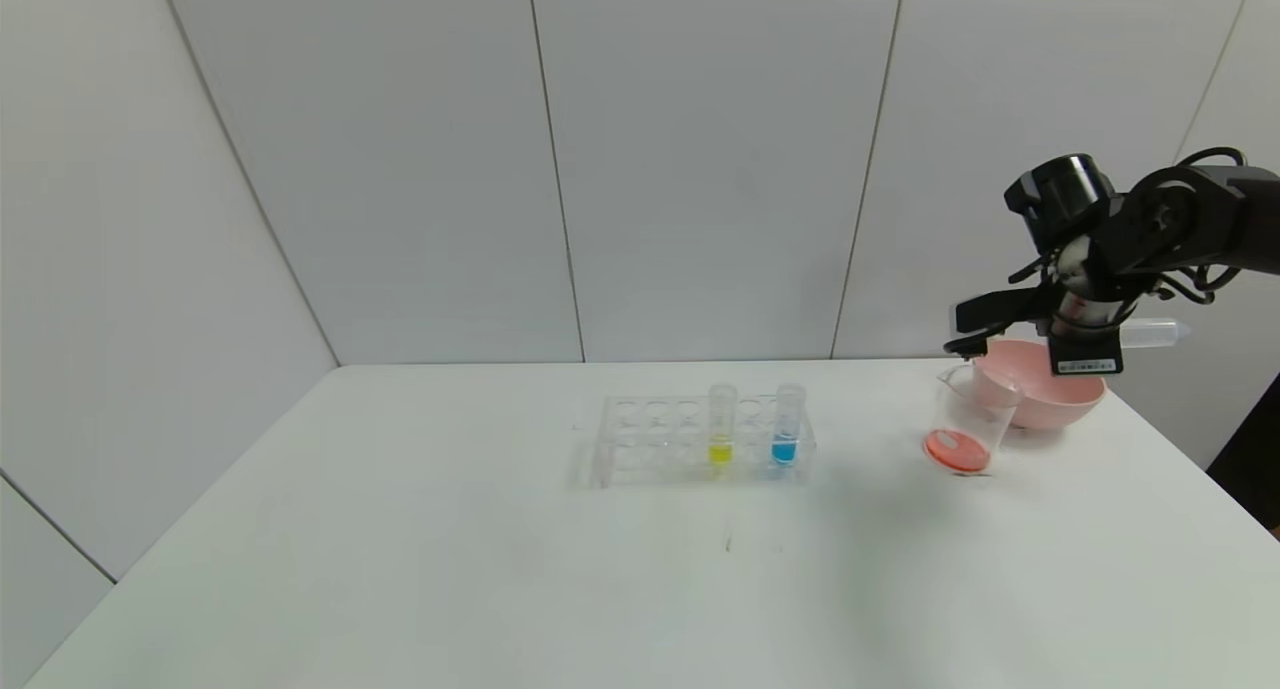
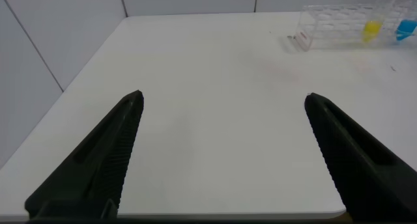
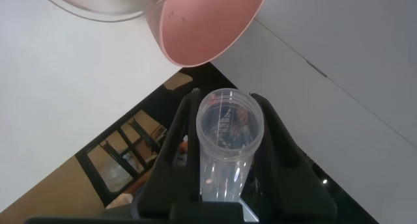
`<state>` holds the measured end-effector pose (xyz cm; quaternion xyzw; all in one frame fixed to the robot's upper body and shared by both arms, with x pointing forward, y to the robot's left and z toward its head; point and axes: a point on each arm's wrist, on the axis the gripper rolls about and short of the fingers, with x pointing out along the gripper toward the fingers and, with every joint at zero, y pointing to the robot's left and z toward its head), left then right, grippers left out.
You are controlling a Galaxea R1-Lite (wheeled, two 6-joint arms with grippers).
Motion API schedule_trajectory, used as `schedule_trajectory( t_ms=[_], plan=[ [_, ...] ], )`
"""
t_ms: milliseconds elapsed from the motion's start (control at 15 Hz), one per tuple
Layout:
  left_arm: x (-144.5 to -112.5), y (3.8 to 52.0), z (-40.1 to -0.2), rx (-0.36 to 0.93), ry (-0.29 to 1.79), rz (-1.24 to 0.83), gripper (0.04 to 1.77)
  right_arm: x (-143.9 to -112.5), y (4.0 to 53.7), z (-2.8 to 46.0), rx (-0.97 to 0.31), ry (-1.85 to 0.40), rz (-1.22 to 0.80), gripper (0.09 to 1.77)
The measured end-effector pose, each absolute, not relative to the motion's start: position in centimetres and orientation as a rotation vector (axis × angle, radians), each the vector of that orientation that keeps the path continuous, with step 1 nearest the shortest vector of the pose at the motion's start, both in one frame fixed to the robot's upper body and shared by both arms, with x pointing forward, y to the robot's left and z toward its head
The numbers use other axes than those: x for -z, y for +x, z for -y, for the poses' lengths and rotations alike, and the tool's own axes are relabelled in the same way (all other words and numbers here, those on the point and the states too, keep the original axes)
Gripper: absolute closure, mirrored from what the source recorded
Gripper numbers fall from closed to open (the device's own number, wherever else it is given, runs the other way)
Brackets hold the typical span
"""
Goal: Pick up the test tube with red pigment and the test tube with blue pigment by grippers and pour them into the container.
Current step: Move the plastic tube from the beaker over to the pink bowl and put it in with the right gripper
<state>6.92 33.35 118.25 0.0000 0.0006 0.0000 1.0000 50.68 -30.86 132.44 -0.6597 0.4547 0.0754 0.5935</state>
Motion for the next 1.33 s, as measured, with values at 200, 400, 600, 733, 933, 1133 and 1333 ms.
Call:
schedule_trajectory(
  t_ms=[200,400,600,733,933,1133,1333],
  plan=[
    [-118.3,6.9,-33.4,0.000,0.000,-0.001,0.05,-132.7,50.4,30.6,-0.181,-1.538,-1.055,1.33],
    [-118.3,6.9,-33.4,0.000,0.000,-0.001,0.05,-132.9,50.1,30.3,-0.187,-1.537,-1.056,1.33],
    [-118.3,6.9,-33.4,0.000,0.000,-0.001,0.05,-133.6,49.9,30.4,-0.187,-1.514,-1.009,1.33],
    [-118.3,6.9,-33.4,0.000,0.000,-0.001,0.05,-134.6,49.8,31.2,-0.212,-1.442,-0.923,1.33],
    [-118.3,6.9,-33.4,0.000,0.000,-0.001,0.05,-136.1,49.8,32.9,-0.277,-1.187,-0.717,1.33],
    [-118.2,6.9,-33.4,0.000,0.000,-0.001,0.05,-137.0,49.6,34.4,-0.298,-0.765,-0.612,1.33],
    [-118.3,6.9,-33.4,0.000,0.000,-0.001,0.05,-138.1,49.5,35.6,-0.398,-0.443,-0.473,1.33]
  ],
)
